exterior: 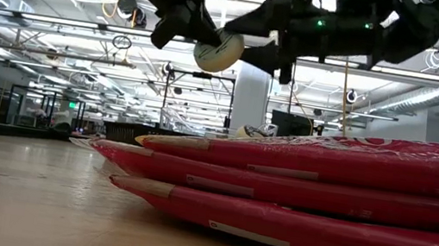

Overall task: Pick & Place Food Item
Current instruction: Put the blue donut into the yellow bin

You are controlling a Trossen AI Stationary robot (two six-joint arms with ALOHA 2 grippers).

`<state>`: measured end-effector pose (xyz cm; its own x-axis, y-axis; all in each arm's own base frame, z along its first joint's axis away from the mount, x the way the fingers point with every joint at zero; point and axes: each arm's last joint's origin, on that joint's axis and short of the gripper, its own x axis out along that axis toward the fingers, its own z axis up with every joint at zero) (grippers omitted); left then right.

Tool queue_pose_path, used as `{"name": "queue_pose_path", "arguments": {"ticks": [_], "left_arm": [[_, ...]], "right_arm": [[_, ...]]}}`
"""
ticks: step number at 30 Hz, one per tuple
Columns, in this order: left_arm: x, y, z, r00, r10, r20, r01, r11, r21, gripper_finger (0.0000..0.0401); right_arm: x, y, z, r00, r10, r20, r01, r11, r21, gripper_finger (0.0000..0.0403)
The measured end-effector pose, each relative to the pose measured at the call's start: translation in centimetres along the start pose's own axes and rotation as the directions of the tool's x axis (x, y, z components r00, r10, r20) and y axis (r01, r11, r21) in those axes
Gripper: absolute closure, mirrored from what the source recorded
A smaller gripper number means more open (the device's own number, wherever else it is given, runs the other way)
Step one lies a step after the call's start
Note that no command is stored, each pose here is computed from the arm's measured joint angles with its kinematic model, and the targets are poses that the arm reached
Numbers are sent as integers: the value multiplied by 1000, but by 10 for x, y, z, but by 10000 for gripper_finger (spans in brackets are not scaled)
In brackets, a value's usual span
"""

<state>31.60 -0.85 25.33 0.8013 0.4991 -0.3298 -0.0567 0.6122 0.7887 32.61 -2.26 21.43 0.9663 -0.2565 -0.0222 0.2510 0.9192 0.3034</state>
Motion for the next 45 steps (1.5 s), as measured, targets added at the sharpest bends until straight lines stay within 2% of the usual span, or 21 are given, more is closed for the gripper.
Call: {"name": "queue_pose_path", "arguments": {"ticks": [7, 12, 16, 19, 23, 26, 29, 35, 41, 45], "left_arm": [[0, 0, 0, 1000, 6, -1, -6, 999, -33, 374], [0, 0, 0, 1000, 5, -1, -5, 999, -54, 382], [0, 0, 0, 1000, 3, -1, -3, 998, -68, 369], [0, 0, 0, 1000, 5, -1, -5, 991, -136, 351], [-2, -1, 1, 1000, 0, 4, 1, 968, -252, 311], [-8, 2, 4, 1000, -23, 14, 26, 942, -334, 262], [-15, 7, 5, 995, -78, 65, 98, 909, -406, 208], [-40, 24, 3, 976, -170, 140, 217, 853, -475, 121], [-60, 36, -7, 934, -278, 222, 355, 771, -529, 82], [-64, 36, -18, 897, -313, 312, 438, 723, -534, 76]], "right_arm": [[1, -2, -5, 999, -8, -35, 8, 1000, 8, 168], [1, 2, -5, 999, 5, -36, -5, 1000, 9, 235], [1, 2, -6, 997, 47, -55, -47, 999, 10, 297], [1, 2, -6, 997, 51, -55, -51, 999, 2, 341], [0, 4, -5, 992, 105, -76, -107, 994, -33, 384], [-2, 4, -4, 989, 116, -91, -121, 991, -51, 393], [-5, 5, 0, 988, 119, -103, -126, 990, -65, 384], [-18, 4, 8, 978, 79, -195, -102, 989, -107, 372], [-50, -3, 27, 933, 2, -360, -75, 979, -188, 389], [-72, -11, 32, 877, 63, -476, -233, 922, -309, 388]]}}
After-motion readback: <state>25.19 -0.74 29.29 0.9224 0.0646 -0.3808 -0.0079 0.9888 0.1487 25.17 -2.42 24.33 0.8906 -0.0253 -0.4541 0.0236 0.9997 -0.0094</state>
